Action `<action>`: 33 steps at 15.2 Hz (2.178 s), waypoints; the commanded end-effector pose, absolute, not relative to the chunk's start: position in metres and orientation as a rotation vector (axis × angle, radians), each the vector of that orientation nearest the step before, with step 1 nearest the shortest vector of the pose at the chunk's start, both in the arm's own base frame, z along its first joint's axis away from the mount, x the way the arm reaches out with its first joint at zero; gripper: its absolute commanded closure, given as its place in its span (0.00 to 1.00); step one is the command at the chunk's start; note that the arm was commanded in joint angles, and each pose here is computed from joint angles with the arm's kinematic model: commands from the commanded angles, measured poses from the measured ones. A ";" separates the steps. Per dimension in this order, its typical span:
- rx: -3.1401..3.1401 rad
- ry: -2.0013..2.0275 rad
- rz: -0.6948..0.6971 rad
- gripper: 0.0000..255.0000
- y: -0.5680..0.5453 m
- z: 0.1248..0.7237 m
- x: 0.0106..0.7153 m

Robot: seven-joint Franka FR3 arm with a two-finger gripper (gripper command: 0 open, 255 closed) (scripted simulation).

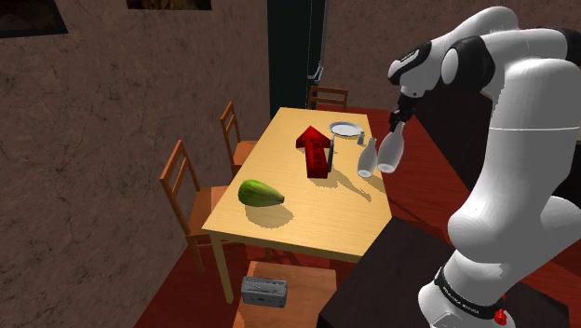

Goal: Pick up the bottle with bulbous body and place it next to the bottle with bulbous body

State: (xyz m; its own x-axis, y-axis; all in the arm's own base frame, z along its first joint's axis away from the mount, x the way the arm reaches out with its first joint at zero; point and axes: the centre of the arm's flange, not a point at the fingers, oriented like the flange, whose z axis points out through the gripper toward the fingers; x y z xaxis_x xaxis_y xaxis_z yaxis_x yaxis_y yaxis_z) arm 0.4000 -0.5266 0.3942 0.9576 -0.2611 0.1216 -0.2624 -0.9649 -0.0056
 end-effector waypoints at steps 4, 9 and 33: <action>3.097 -0.414 0.192 1.00 -0.527 0.368 0.400; 3.097 -0.414 0.192 1.00 -0.527 0.342 0.400; 3.097 -0.414 0.192 1.00 -0.527 0.215 0.400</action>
State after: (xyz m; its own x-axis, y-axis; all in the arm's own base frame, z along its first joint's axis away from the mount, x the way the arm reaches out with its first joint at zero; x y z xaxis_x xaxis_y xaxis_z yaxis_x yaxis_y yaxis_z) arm 0.4002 -0.5256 0.2200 0.9576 -0.2610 0.1218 -0.2623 -0.9650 -0.0055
